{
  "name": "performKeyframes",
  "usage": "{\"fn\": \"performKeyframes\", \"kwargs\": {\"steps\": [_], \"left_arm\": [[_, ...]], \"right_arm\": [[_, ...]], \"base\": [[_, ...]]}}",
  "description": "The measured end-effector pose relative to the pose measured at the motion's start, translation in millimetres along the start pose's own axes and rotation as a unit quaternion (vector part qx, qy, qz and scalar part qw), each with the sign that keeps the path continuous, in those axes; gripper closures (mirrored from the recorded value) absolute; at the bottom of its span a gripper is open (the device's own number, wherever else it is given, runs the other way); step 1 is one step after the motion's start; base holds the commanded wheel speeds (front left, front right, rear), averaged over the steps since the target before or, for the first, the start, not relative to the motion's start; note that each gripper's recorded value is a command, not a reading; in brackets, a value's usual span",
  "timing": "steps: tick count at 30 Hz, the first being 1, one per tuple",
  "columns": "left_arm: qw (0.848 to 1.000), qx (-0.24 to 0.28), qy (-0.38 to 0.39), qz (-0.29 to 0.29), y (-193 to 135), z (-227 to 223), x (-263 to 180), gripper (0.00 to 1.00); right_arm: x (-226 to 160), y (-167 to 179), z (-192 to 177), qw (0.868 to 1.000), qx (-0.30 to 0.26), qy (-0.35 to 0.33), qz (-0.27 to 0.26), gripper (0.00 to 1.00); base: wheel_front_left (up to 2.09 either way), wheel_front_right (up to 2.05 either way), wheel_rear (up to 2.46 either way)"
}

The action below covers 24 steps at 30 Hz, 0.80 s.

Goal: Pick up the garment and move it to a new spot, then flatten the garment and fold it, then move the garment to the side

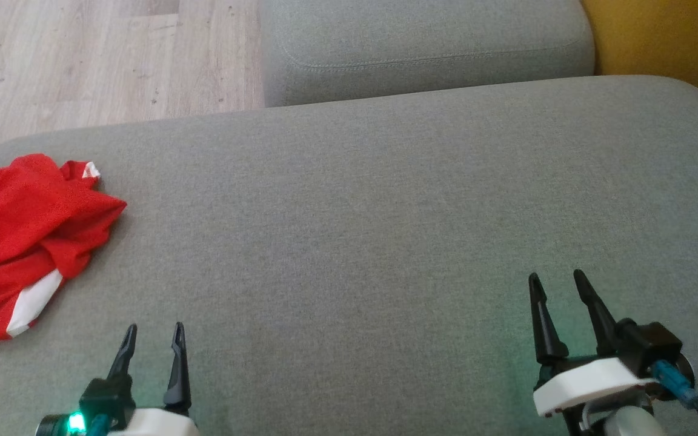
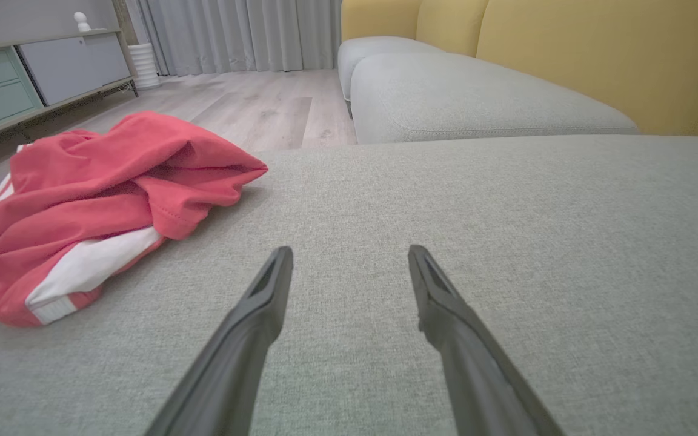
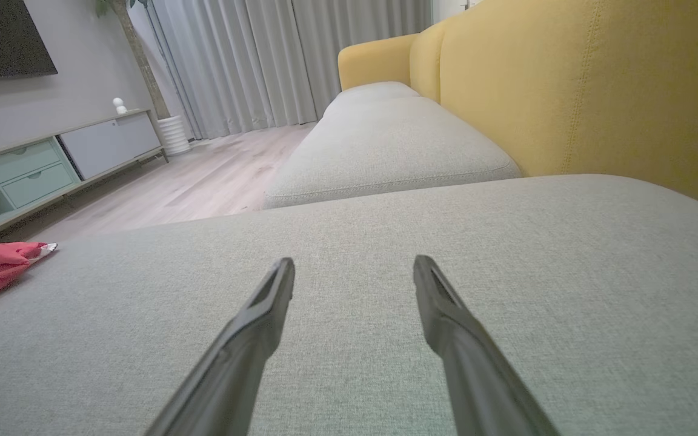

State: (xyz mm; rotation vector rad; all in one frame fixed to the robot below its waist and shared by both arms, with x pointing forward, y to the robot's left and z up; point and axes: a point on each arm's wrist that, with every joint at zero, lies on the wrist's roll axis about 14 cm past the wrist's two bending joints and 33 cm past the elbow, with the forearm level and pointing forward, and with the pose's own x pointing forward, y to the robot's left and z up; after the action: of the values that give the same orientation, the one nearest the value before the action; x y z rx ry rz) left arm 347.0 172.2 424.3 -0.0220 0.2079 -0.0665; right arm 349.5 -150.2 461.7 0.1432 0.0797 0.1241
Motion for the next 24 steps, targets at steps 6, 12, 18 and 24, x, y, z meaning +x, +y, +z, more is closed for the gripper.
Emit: {"fn": "performKeyframes", "kwargs": {"steps": [6, 12, 18, 24], "left_arm": [[1.0, 0.026, -0.007, 0.003, 2.4, 1.5, -0.2, 0.0], [1.0, 0.021, -0.007, 0.013, 7.4, 1.1, -0.3, 0.0], [1.0, 0.0, 0.0, 0.021, 9.2, -3.8, -0.6, 0.0], [1.0, -0.008, 0.005, 0.02, 9.4, -7.2, -1.3, 0.0]], "right_arm": [[-4.3, -0.3, -9.1, 1.0, -0.021, 0.011, 0.002, 0.0], [-7.8, -1.4, -16.4, 1.0, -0.023, 0.022, 0.001, 0.0], [-8.3, -2.6, -18.4, 1.0, -0.017, 0.025, -0.002, 0.0], [-8.4, -3.1, -18.3, 1.0, -0.017, 0.025, -0.003, 0.0]], "base": [[0.0, 0.0, 0.0], [0.0, 0.0, 0.0], [0.0, 0.0, 0.0], [0.0, 0.0, 0.0]]}}
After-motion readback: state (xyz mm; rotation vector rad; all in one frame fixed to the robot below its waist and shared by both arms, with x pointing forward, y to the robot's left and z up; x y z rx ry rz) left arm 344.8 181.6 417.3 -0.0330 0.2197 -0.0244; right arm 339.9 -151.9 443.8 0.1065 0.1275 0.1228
